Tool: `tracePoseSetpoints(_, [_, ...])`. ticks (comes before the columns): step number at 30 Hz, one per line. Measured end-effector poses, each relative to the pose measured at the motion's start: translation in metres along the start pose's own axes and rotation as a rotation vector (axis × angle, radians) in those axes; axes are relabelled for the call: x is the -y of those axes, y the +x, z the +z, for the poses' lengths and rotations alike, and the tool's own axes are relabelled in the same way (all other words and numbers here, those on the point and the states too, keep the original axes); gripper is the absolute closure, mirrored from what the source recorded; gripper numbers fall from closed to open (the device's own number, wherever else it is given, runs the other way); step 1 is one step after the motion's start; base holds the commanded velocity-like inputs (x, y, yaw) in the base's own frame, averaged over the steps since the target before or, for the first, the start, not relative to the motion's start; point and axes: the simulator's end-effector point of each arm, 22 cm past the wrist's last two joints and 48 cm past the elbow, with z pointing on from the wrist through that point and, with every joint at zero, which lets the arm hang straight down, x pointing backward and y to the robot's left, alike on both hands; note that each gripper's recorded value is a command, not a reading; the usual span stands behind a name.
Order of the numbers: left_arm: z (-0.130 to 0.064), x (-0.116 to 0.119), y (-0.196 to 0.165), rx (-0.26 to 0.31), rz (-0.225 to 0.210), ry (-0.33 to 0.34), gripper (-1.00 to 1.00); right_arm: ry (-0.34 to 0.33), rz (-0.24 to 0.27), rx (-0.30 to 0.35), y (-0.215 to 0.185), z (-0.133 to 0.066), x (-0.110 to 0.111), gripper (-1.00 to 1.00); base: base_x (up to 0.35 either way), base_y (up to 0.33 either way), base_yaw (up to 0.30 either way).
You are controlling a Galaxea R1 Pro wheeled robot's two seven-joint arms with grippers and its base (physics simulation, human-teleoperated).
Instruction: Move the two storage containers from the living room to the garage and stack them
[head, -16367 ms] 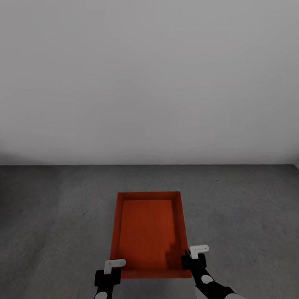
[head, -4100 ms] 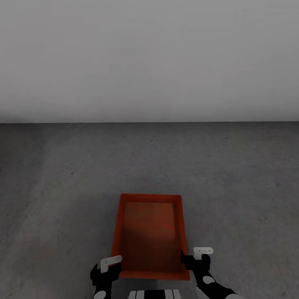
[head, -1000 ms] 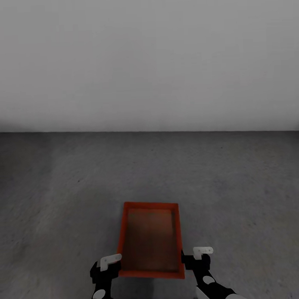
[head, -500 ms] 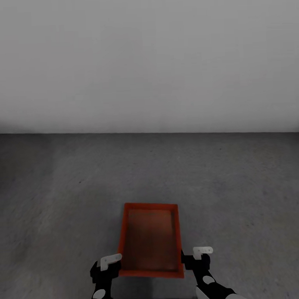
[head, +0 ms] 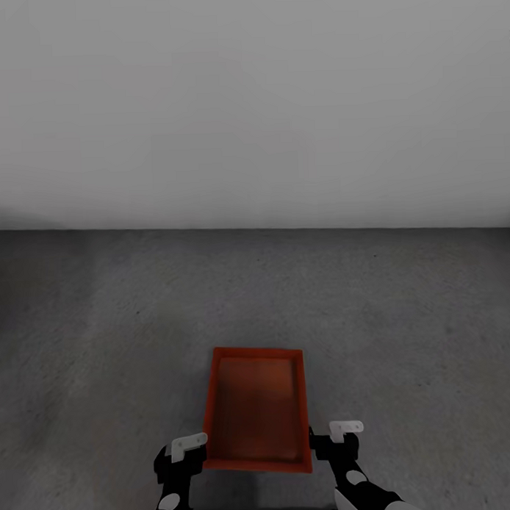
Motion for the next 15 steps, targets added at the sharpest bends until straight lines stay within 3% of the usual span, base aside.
tracePoseSetpoints(15, [-0.016, -0.002, -0.009, 0.007, 0.004, 0.003, -1.00, 0.001, 0.006, 0.010, -0.010, -0.017, 0.000, -1.00, 0.000, 0.000, 0.000])
